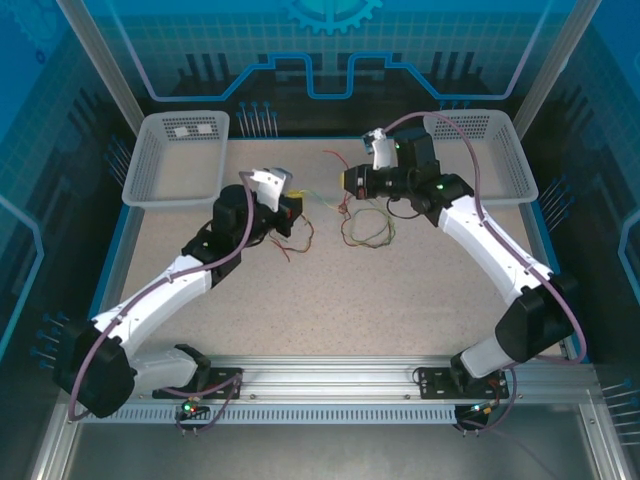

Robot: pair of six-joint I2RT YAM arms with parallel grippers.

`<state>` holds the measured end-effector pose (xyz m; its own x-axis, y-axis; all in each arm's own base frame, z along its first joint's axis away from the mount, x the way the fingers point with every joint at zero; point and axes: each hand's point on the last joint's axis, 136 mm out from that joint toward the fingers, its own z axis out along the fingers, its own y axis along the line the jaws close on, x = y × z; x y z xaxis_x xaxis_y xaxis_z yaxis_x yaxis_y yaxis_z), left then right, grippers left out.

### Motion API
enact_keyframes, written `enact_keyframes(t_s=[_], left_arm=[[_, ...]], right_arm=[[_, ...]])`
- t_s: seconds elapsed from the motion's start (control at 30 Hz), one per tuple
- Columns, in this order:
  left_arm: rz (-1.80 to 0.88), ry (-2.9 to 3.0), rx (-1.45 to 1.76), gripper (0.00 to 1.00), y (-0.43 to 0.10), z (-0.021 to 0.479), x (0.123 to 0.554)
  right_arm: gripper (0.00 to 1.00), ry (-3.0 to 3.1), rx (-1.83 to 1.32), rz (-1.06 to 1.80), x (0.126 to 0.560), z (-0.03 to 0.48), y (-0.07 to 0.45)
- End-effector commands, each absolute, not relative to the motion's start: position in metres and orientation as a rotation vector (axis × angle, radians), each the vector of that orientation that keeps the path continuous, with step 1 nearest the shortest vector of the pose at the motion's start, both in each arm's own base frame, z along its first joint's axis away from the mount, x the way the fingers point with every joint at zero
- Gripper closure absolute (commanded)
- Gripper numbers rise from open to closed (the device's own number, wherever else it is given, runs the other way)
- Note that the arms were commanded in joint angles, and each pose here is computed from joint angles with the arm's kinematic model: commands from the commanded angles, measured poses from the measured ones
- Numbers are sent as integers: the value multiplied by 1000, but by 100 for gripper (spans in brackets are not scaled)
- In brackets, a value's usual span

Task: Untangle the cables

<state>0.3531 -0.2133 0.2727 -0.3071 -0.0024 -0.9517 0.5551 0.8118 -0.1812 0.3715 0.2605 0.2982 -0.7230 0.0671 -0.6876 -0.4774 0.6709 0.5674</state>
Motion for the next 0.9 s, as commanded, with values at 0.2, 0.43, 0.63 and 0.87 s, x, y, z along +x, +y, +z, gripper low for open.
enact_keyframes(t_s=[0.2,0.43,0.63,0.87], left_arm=[[-435,1737,175,100,-156,280,362],[-323,1710,26,100,-113,286,368],[-286,1702,-77,100,-84,286,369],[-216,1711,-187,100,-54,279,368]], right_arm=[[100,2105,-76,832,383,309,190],[100,2079,33,771,382,314,149],[100,2048,157,695,381,316,107],[100,2013,249,645,375,322,72]])
